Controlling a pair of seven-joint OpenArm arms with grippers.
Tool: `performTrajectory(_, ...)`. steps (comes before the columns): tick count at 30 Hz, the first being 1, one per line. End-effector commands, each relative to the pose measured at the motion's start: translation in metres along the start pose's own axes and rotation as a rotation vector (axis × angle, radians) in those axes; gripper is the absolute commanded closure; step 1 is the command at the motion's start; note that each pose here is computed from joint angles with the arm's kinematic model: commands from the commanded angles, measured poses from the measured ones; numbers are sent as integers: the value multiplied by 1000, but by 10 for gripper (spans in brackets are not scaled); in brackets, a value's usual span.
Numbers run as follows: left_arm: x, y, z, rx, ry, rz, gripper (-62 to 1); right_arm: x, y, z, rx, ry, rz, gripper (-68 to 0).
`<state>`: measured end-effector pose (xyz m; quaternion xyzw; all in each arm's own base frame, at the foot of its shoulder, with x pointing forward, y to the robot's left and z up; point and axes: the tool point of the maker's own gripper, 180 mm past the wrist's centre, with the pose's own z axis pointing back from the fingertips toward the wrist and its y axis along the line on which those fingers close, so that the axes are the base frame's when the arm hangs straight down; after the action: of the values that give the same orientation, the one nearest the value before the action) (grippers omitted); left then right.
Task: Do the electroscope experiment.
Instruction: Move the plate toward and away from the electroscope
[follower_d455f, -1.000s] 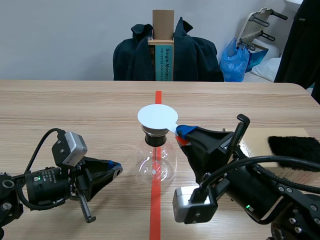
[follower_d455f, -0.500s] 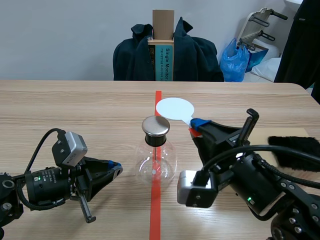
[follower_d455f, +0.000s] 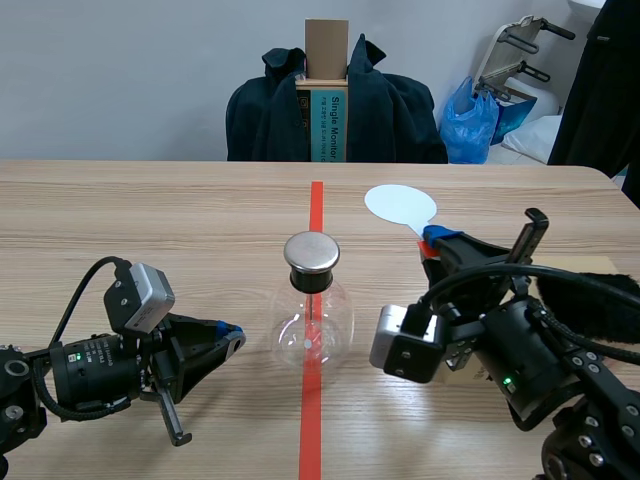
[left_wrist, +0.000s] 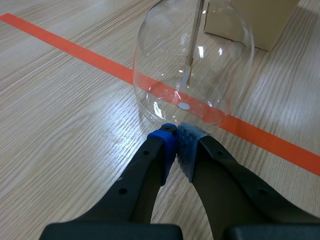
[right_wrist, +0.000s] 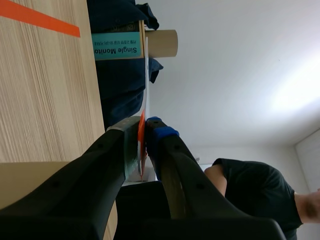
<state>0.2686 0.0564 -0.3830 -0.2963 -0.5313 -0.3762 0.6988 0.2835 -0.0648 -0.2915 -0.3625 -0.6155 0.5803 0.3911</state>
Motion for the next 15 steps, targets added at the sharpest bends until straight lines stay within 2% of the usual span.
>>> performTrajectory(1,9,3,-2,4,-32,-4,-27,-6,-10,-4,-37,18,9,-8)
performTrajectory(6,9,3,-2,4,-32,-4,-27,-4,-10,-4,-36,4,9,-8)
performTrajectory(15,9,3,-2,4,-32,-4,-27,16,-10,-3,-36,-107,11,-8)
